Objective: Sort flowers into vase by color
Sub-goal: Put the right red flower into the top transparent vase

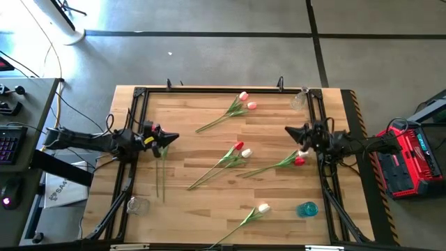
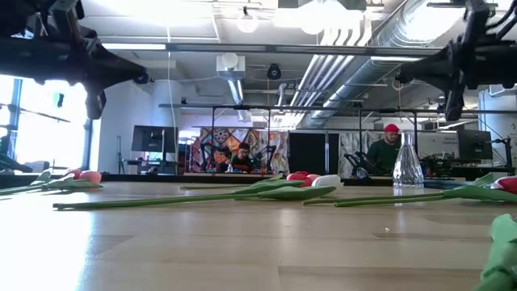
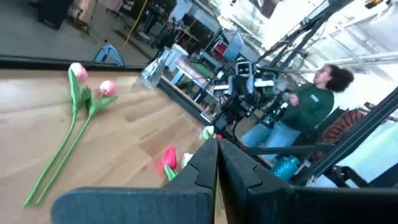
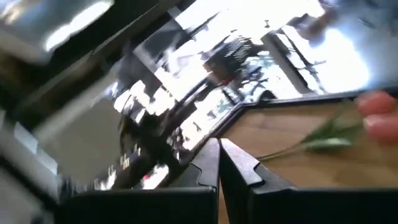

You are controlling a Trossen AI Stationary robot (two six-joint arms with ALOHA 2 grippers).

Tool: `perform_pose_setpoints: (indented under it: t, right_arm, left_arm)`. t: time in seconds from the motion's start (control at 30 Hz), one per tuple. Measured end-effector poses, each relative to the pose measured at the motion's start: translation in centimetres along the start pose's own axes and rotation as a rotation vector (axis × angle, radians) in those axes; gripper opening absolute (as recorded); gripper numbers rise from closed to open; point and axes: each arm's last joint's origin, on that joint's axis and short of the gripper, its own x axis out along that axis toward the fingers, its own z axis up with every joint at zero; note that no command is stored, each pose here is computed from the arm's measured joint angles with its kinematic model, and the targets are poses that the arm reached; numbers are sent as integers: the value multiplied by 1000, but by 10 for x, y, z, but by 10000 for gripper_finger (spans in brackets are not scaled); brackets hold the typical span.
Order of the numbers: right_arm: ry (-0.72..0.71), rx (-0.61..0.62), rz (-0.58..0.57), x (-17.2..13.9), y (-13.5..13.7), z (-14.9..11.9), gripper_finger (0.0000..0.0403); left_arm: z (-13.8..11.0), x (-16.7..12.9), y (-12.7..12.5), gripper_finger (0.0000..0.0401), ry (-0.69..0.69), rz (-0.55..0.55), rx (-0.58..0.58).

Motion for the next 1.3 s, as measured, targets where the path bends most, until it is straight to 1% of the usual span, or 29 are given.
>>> perform_pose_setpoints:
  t: [0.07,0.1,0.2,0.23,0.33,0.4,0.47,0.57,0.63,0.7,0.77,0.83,0.9,1.0,1.07,1.13,1.2,1.27,1.3]
  right_arm:
    - [13,142,-29,0,-2,-2,0]
    - [23,212,-46,0,-4,-4,0]
    - [43,356,-74,2,-5,-7,0]
    - [55,403,-85,3,-6,-9,0]
    - [79,527,-144,6,-8,-15,0]
    - [97,563,-194,9,-7,-16,0]
    - [100,578,-232,14,-1,-14,0]
    - [122,568,-294,26,13,-10,0]
    - [137,567,-344,37,24,-9,0]
    - [153,592,-422,49,34,-10,0]
    - [187,635,-521,61,42,-15,0]
    - [246,688,-617,74,48,-24,0]
    - [329,705,-711,86,54,-33,0]
    - [497,655,-853,100,65,-44,0]
    - [576,599,-922,106,76,-48,3]
    - [612,574,-983,111,91,-48,8]
    - [634,547,-1041,114,105,-44,17]
    - [657,504,-1137,112,115,-41,31]
    - [669,482,-1210,108,118,-40,39]
  left_arm:
    - [0,3,-1,0,20,15,-1]
    - [0,5,-2,0,27,28,-19]
    - [5,12,-7,0,18,92,-115]
    - [7,15,-9,0,23,100,-114]
    - [15,25,-20,0,47,104,-58]
    - [20,33,-27,0,65,116,-17]
    - [23,40,-30,0,98,147,7]
    - [28,52,-34,0,163,177,22]
    - [33,59,-36,3,206,181,-1]
    - [37,67,-39,12,249,163,-2]
    - [41,74,-41,27,292,141,24]
    - [44,79,-42,46,321,139,43]
    - [44,84,-41,65,350,159,63]
    - [43,88,-38,92,407,178,79]
    - [40,89,-35,105,458,168,56]
    - [37,90,-33,113,519,137,33]
    - [33,90,-31,116,573,118,40]
    - [29,90,-28,117,610,122,82]
    - [27,91,-27,117,624,127,107]
